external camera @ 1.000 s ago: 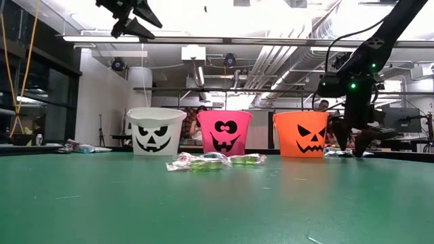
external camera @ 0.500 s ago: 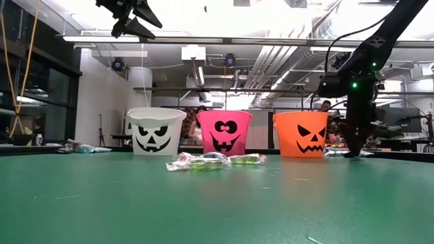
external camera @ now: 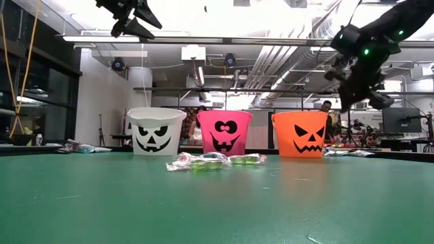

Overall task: Sort candy by brand, put in halloween buckets
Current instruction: Put the brown chocolate into the pink bucket

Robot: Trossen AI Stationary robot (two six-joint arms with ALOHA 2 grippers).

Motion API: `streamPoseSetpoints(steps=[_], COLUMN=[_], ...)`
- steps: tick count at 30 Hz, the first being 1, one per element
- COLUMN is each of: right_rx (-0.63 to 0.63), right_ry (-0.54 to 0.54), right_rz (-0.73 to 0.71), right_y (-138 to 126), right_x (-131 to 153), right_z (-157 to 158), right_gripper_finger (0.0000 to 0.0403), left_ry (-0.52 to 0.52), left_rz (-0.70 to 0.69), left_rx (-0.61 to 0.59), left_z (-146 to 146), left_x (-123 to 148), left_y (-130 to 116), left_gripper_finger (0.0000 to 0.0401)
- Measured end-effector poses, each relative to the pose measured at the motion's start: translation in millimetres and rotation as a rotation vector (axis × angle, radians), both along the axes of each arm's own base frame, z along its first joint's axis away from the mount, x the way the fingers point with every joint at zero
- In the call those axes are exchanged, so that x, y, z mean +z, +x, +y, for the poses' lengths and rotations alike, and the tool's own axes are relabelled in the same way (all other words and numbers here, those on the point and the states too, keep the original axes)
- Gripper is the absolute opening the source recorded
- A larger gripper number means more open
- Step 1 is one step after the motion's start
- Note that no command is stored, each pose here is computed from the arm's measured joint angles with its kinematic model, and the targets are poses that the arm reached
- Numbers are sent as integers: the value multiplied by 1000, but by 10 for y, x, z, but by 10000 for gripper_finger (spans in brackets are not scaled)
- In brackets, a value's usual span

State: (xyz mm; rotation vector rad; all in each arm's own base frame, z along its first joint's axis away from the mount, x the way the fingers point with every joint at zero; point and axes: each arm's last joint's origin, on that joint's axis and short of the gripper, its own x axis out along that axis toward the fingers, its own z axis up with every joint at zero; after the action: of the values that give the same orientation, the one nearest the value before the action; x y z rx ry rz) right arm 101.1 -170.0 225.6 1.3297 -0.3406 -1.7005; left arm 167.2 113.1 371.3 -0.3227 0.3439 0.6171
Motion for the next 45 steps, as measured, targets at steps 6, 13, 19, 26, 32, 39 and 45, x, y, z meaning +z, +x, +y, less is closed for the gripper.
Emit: streamPoseSetpoints(steps=[6, 13, 19, 26, 32, 39, 45], right_rx=[176, 511, 823, 1085, 1172, 1297, 1358], right_ry=[-258, -566, -626, -605, -485, -309, -233], right_rz=[-61, -142, -216, -67, 104, 277, 301], right_y=[162, 541, 1026, 1808, 2197, 2410, 2460], right_x=[305, 588, 546, 488, 527, 515, 582], right_z=[43, 141, 264, 264, -5, -161, -198], right_gripper_finger=[0, 0, 0, 0, 0, 19, 116], left_ry=[31, 95, 153, 136, 89, 45, 37], left_rz=[14, 28, -12, 5, -10, 39, 54], left_rx=[-14, -38, -22, -17, -14, -32, -31], left_z=[1, 7, 69, 133, 114, 20, -9], left_x=[5, 26, 62, -3, -7, -19, -20], left_y=[2, 10, 87, 181, 161, 30, -13], left_gripper_finger=[211, 211, 211, 211, 211, 211, 211])
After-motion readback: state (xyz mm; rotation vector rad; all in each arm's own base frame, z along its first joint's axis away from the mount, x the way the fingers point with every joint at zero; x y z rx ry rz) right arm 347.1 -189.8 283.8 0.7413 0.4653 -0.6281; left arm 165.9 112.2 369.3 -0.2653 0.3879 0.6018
